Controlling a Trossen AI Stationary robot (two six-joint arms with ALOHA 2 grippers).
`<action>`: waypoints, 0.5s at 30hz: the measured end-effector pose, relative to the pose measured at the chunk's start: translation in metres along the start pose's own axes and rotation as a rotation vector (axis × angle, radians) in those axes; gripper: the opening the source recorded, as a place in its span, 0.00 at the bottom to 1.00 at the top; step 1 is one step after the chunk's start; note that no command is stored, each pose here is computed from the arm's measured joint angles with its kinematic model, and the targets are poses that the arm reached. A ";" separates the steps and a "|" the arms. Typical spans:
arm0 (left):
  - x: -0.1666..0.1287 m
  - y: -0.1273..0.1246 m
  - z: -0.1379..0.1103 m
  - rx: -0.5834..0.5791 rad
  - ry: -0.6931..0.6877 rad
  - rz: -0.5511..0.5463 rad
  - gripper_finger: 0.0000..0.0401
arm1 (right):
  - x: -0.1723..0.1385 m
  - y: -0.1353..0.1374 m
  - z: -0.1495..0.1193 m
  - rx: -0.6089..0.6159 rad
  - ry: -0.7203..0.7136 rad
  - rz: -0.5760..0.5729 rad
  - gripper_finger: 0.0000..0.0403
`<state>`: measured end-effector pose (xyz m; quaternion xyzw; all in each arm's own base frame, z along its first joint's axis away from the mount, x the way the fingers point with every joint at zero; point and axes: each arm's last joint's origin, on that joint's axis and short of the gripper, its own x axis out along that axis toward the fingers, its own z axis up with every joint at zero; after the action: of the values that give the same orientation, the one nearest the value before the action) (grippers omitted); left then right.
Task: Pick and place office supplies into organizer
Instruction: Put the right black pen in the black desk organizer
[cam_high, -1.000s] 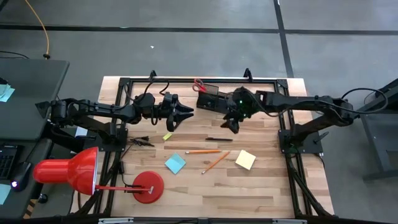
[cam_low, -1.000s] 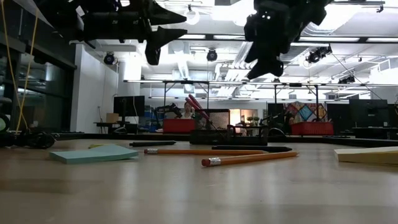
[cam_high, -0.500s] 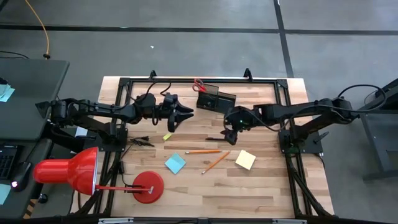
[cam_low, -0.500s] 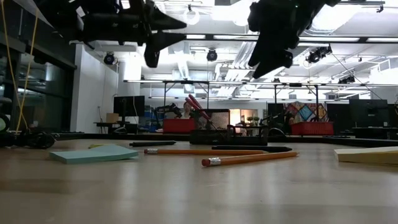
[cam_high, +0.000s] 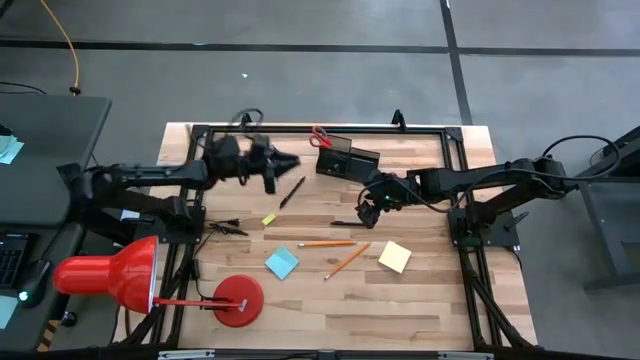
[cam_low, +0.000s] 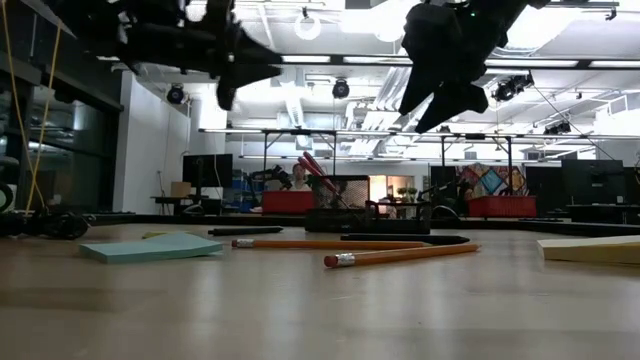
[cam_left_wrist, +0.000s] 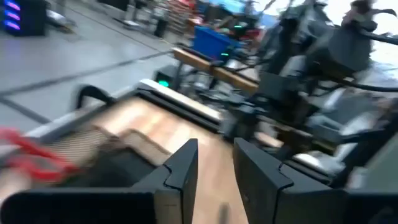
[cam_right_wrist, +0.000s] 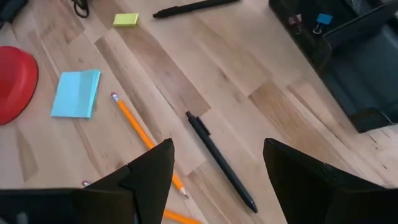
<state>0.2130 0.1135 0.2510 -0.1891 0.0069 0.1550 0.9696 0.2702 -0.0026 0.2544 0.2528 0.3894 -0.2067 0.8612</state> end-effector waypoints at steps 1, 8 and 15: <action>-0.008 0.003 0.006 0.022 -0.008 0.010 0.21 | 0.000 0.000 0.000 0.000 -0.007 -0.009 0.60; -0.068 0.008 0.026 0.096 0.034 0.129 0.15 | 0.000 0.000 0.002 0.047 -0.032 -0.015 0.60; -0.105 0.000 0.031 0.109 -0.012 0.249 0.15 | 0.020 0.006 -0.001 -0.045 0.048 0.050 0.60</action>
<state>0.1116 0.0935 0.2870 -0.1328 0.0329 0.2747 0.9517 0.2850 -0.0006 0.2399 0.2478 0.4080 -0.1700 0.8621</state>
